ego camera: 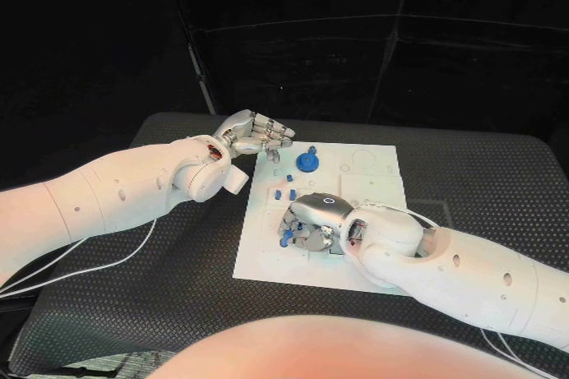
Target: Assemble the parts on the task board
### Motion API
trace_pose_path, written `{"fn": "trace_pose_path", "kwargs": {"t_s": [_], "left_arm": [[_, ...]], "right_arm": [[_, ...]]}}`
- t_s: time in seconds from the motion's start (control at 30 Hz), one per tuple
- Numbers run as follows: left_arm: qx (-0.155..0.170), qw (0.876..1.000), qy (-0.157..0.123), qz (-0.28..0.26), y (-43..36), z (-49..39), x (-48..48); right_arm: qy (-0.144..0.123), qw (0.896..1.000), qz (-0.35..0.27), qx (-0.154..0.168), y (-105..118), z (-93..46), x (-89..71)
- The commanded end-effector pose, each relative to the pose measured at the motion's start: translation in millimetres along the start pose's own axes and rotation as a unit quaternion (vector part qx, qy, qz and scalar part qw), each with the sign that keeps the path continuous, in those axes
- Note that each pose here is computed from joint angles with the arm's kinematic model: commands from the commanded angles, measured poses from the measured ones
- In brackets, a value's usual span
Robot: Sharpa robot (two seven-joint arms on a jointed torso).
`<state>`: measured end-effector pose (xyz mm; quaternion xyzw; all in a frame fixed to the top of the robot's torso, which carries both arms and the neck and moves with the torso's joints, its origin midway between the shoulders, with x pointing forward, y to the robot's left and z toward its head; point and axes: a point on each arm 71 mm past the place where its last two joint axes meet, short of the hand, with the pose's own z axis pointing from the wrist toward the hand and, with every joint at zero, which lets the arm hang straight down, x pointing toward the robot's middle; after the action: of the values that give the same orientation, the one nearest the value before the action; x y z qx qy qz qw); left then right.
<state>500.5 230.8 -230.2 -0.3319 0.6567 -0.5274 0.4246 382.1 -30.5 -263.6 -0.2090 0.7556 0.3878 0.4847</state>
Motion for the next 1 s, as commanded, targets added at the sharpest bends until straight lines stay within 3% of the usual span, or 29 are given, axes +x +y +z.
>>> {"fn": "trace_pose_path", "kwargs": {"t_s": [0.03,0.27,0.6,0.83,1.0], "left_arm": [[0.013,1.000,0.001,0.004,-2.9,0.4,0.3],[0.012,1.000,0.002,0.004,-2.9,0.6,0.5],[0.011,1.000,0.002,0.004,-2.6,0.7,0.3],[0.010,1.000,0.003,0.003,-2.4,1.0,0.7],[0.009,1.000,0.004,0.003,-2.1,1.1,0.7]], "right_arm": [[0.008,1.000,-0.018,0.006,0.0,0.8,2.0],[0.013,1.000,-0.023,-0.006,5.6,1.4,8.4],[-0.002,1.000,-0.021,-0.010,8.4,2.0,8.0],[-0.018,1.000,-0.018,-0.011,9.7,1.9,5.8],[-0.045,0.999,-0.011,-0.017,10.5,-0.1,2.3]]}}
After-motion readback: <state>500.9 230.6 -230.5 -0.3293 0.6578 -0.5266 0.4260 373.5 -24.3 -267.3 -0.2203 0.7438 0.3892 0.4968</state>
